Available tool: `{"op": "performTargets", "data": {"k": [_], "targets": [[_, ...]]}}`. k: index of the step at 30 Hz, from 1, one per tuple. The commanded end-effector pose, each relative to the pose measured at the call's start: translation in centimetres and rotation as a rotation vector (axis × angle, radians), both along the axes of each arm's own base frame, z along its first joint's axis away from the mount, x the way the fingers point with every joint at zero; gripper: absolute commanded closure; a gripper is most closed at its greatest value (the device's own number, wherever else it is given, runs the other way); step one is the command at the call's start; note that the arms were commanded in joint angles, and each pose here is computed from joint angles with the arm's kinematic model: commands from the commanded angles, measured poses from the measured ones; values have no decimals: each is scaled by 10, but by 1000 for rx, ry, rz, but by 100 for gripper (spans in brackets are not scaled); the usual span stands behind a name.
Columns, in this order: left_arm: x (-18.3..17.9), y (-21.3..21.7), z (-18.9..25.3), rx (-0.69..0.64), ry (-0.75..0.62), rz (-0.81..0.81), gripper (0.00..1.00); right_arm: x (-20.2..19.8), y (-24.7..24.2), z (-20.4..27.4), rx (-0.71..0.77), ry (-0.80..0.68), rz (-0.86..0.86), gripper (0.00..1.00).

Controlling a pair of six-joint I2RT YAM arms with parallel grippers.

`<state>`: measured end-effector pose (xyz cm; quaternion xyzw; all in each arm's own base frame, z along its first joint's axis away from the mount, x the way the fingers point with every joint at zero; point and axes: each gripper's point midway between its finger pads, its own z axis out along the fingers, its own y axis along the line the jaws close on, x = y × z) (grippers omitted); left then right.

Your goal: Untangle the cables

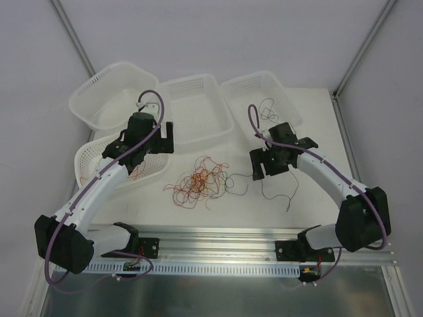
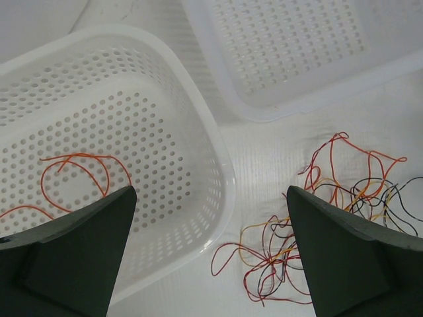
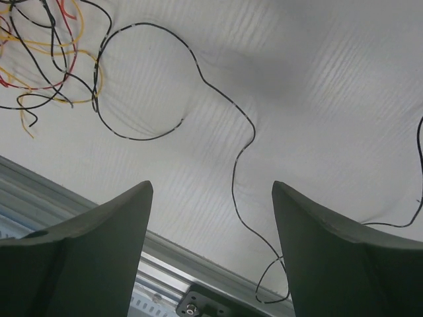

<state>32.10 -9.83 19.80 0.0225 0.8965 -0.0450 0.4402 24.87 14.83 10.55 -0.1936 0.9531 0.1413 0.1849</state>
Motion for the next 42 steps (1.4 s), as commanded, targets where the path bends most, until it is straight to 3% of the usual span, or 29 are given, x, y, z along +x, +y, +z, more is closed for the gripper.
{"op": "performTargets", "data": {"k": [1, 7, 16, 19, 20, 23, 32, 42], "targets": [[5, 8, 13, -12, -56, 22, 1, 21, 15, -3, 54, -71, 12, 24], [8, 15, 12, -28, -51, 48, 1, 34, 22, -43, 31, -9, 13, 31], [10, 21, 12, -43, -47, 66, 1, 31, 27, -77, -5, 82, 25, 50], [10, 22, 12, -45, -49, 67, 1, 22, 26, -79, -23, 100, 47, 66], [9, 23, 12, -44, -48, 69, 1, 20, 25, -74, -27, 89, 50, 80], [10, 24, 12, -42, -51, 74, 1, 14, 17, -61, -62, 68, 58, 99], [10, 24, 11, -42, -49, 71, 1, 3, -14, 59, -116, -111, 24, 99], [9, 23, 11, -47, -46, 68, 1, 60, -31, 258, -78, -628, -133, 99]]}}
